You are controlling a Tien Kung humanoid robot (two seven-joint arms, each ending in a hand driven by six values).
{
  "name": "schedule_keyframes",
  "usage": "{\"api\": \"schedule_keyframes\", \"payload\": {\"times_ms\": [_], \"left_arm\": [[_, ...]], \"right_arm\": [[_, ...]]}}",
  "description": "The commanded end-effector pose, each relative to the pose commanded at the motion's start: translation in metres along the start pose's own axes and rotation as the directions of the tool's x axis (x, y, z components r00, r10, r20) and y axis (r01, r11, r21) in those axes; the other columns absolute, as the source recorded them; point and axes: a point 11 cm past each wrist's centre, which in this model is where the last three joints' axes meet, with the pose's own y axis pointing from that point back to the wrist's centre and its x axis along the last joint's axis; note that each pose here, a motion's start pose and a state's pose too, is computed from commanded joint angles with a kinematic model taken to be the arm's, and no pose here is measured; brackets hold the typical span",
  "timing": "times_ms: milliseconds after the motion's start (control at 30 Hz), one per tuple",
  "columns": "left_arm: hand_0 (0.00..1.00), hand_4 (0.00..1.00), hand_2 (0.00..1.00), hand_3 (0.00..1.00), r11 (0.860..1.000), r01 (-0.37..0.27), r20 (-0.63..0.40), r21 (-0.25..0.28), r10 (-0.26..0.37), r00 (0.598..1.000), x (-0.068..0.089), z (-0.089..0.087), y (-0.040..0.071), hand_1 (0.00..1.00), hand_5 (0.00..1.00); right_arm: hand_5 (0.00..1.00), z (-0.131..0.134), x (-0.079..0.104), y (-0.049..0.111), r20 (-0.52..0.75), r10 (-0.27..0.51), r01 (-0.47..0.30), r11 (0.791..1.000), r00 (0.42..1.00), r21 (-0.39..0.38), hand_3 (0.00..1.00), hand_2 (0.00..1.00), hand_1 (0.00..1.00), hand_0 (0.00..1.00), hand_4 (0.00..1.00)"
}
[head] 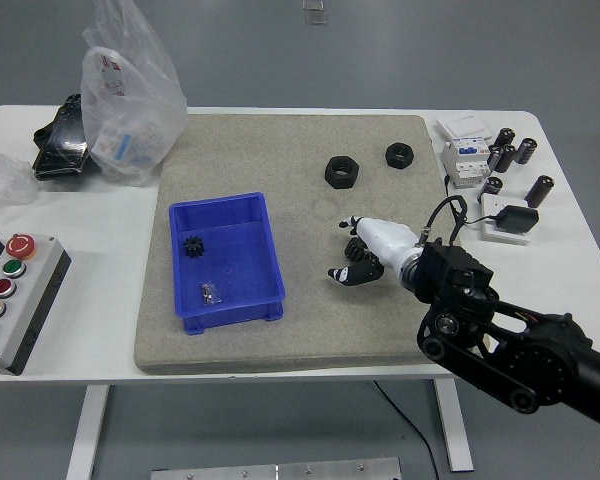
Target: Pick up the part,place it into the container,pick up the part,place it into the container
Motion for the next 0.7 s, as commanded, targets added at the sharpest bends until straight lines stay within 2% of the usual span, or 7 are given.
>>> {"api": "schedule_keyframes", "payload": {"times_ms": [300,333,500,533,700], "left_arm": [[0.624,0.719,0.537,0.624,1.0,0.002,0.001,-0.003,-0.002,1.0,-0.001,0.001,0.0,0.534,0.392],[0.624,0.717,0.538,0.625,1.0,0.003,0.001,-0.004,-0.003,1.0,-0.001,0.001,0.0,0.534,0.393],[0.624,0.717,0.538,0.625,1.0,0.004,0.004,-0.008,-0.004,1.0,-0.001,0.002,0.0,0.534,0.393],[0.623,0.716,0.538,0.626,1.0,0.004,0.004,-0.007,-0.004,1.0,-0.001,0.001,0.0,0.535,0.395],[0.623,0.716,0.538,0.626,1.0,0.004,0.008,-0.008,-0.004,1.0,-0.001,0.001,0.0,0.535,0.395]], "right_arm": [[0.396,0.0,0.002,0.001,-0.01,0.034,-0.034,0.999,0.999,0.001,0.931,0.877,0.776,0.592,0.811],[0.389,0.0,0.004,0.001,-0.012,0.044,-0.044,0.999,0.999,0.003,0.875,0.814,0.732,0.506,0.796],[0.389,0.005,0.004,-0.002,-0.011,0.07,-0.07,0.997,0.998,-0.016,0.875,0.814,0.732,0.506,0.796],[0.285,0.006,0.004,-0.002,-0.01,0.083,-0.083,0.996,0.997,-0.019,0.717,0.605,0.636,0.383,0.592],[0.285,0.01,0.006,-0.005,-0.015,0.118,-0.118,0.993,0.993,-0.031,0.717,0.605,0.636,0.383,0.592]]}}
